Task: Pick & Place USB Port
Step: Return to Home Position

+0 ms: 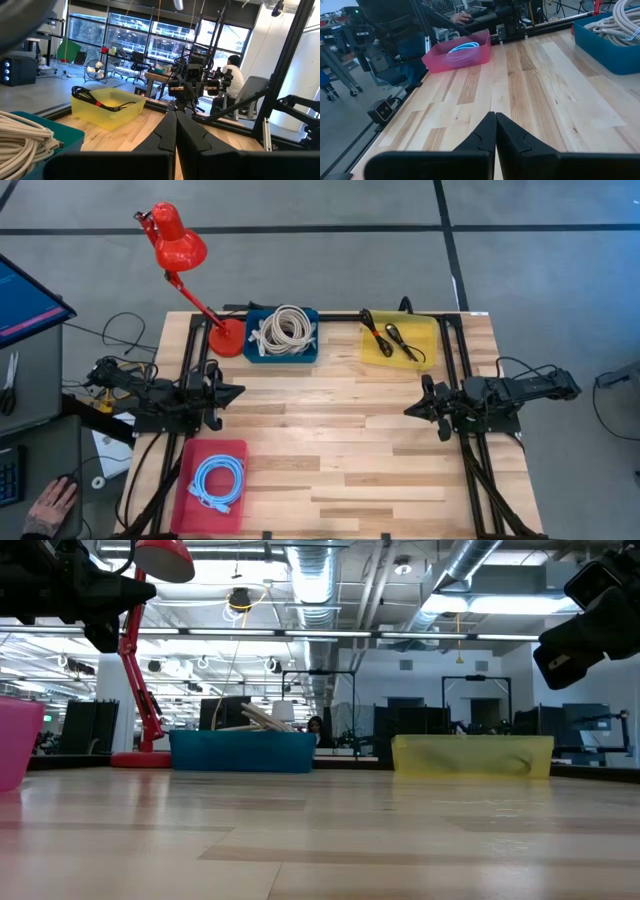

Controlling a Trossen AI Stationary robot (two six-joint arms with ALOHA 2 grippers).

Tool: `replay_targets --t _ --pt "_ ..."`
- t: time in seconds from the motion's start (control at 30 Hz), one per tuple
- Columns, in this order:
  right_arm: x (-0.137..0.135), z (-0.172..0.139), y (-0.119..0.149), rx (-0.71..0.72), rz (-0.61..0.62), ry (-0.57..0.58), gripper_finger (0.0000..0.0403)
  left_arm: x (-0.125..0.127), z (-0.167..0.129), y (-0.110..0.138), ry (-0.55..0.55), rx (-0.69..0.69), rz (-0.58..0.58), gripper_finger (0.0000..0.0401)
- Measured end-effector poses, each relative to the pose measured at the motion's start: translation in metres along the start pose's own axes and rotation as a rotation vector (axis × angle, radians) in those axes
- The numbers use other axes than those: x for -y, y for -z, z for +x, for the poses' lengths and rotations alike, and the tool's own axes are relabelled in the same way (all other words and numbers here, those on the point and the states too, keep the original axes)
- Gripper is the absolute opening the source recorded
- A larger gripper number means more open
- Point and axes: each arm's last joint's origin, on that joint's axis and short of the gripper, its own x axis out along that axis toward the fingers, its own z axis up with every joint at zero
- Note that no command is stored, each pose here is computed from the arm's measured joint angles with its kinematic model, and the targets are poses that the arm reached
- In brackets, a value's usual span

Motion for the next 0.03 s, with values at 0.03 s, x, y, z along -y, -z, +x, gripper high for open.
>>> replay_targets --t 0.03 --pt "0.0 0.0 0.0 0.0 0.0 0.0 0.0 0.0 0.0 0.0 0.0 0.0 0.0 0.0003"
